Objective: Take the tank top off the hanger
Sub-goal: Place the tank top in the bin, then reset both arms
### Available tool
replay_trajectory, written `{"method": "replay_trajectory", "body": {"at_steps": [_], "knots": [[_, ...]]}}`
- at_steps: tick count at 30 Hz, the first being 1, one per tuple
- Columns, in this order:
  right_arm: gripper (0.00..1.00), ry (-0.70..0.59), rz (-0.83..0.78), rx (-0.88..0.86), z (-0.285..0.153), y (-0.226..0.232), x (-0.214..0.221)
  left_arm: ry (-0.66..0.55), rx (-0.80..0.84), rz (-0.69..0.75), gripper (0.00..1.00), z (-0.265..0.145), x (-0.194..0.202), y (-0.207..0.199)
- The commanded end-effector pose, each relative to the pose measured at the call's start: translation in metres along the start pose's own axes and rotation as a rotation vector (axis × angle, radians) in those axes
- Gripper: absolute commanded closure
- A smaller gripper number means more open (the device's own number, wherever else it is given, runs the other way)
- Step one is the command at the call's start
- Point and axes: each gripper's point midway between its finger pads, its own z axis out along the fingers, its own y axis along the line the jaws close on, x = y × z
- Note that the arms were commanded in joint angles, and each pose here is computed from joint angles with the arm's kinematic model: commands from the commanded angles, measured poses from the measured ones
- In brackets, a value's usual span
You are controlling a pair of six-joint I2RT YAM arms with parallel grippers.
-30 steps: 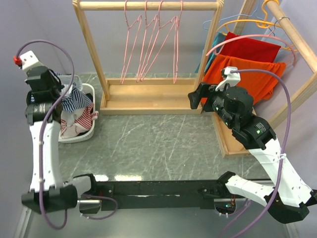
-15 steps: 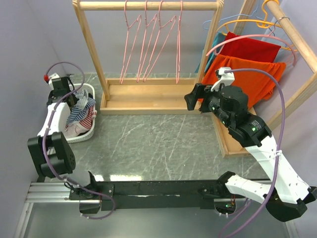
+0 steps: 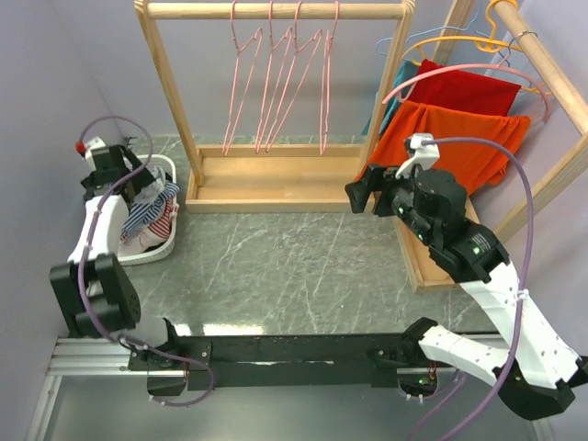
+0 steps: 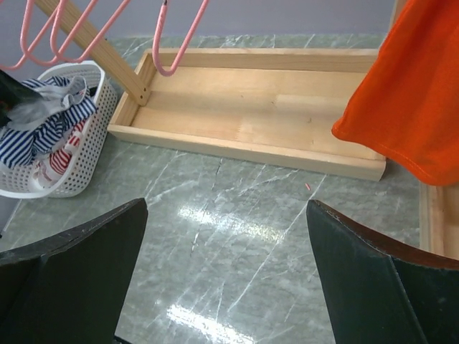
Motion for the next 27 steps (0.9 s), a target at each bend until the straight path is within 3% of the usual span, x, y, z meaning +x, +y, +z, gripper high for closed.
{"method": "replay_trajectory", "body": {"at_steps": [1,6,11,17,22,27], "knots": [[0.0,-0.054,0.019,-0.024,-0.012,0.0,-0.004,-0.154,0.183,0.03,0.01,-0.065,-0.076,-0.037],[0.0,-0.052,0.012,0.045,-0.01,-0.019,0.014,-0.161,0.311,0.059,0.01,-0.112,-0.08,-0.05],[0.0,-0.014,-0.011,0.163,0.001,-0.043,0.036,-0.17,0.571,0.118,0.01,-0.165,-0.057,-0.087],[0.0,-0.06,0.072,0.34,0.002,-0.079,0.057,-0.222,0.835,0.171,0.01,-0.225,-0.031,-0.131],[0.0,-0.104,0.155,0.39,-0.003,-0.096,0.077,-0.188,0.89,0.255,0.0,-0.232,0.005,-0.16],[0.0,-0.082,0.184,0.423,0.004,-0.108,0.11,-0.156,0.888,0.225,0.0,-0.225,0.029,-0.166]]}}
